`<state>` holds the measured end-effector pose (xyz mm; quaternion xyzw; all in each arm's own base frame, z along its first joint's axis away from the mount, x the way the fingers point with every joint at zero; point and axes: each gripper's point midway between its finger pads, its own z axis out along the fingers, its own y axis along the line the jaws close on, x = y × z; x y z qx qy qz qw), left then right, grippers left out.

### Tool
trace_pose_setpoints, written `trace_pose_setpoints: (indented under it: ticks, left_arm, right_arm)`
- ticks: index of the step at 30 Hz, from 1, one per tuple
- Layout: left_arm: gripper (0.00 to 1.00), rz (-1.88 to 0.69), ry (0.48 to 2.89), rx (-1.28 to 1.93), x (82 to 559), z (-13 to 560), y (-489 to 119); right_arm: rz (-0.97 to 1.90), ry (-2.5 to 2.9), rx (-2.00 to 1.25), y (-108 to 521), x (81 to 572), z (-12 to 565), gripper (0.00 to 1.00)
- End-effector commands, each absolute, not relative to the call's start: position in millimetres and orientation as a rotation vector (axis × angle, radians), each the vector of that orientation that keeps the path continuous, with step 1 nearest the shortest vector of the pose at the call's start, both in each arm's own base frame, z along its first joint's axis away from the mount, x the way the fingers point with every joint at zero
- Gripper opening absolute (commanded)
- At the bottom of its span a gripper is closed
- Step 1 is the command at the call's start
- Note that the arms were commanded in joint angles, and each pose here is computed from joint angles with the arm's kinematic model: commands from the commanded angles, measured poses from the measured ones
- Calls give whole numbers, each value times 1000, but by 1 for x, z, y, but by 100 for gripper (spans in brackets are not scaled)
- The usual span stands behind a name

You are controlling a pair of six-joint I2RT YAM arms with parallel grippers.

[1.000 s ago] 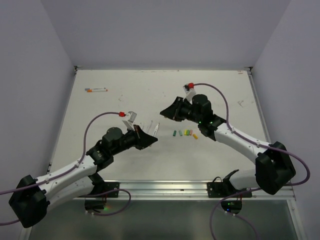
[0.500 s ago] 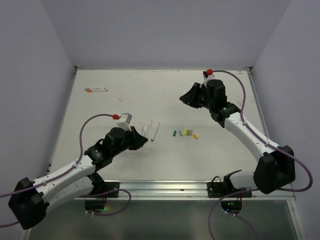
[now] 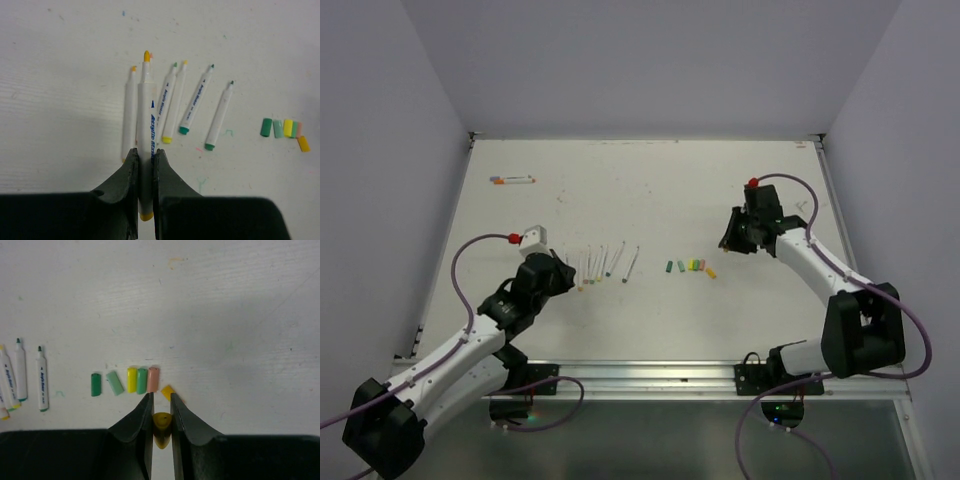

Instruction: Open the pen caps

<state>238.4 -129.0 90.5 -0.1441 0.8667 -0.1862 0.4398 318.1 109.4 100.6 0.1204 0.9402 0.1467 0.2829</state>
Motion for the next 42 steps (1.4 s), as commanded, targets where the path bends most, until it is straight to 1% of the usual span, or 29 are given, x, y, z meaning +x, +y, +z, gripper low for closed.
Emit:
trace_pose_setpoints:
  ticks: [1,6,12,17,23,27,29,31,32,33,37,42]
  left_arm:
    - [0,-350,2107,-428,248,91,-103]
    - [0,-264,2128,-509,247,76,-89]
    - [0,-250,2145,-551,245,59,-87]
    - [0,-292,2172,-505,251,47,-98]
    - [1,-330,2180,-510,259,39,-106]
    - [6,-344,2201,-504,259,31,-110]
    - [7,-346,2212,-501,259,29,-110]
    - [12,-346,2226,-509,257,25,-110]
    - [14,-344,2233,-515,255,22,-109]
    - [16,-351,2229,-524,255,22,-109]
    - [24,-354,2234,-544,251,18,-106]
    - [32,-348,2243,-548,249,15,-104]
  right_arm:
    - [320,2597,279,99,308,79,0]
    - [327,2648,279,100,302,54,0]
    - [331,2685,285,101,297,35,0]
    - [370,2705,277,106,296,25,0]
    - [395,2731,272,110,291,16,2]
    - [402,2729,266,111,290,15,5]
    - [394,2733,266,110,289,13,8]
    - [397,2735,263,110,289,12,11]
    - [394,2736,264,110,289,11,16]
    - [394,2738,264,110,288,11,18]
    - [400,2737,265,110,288,12,22]
    - [393,2725,260,109,288,15,30]
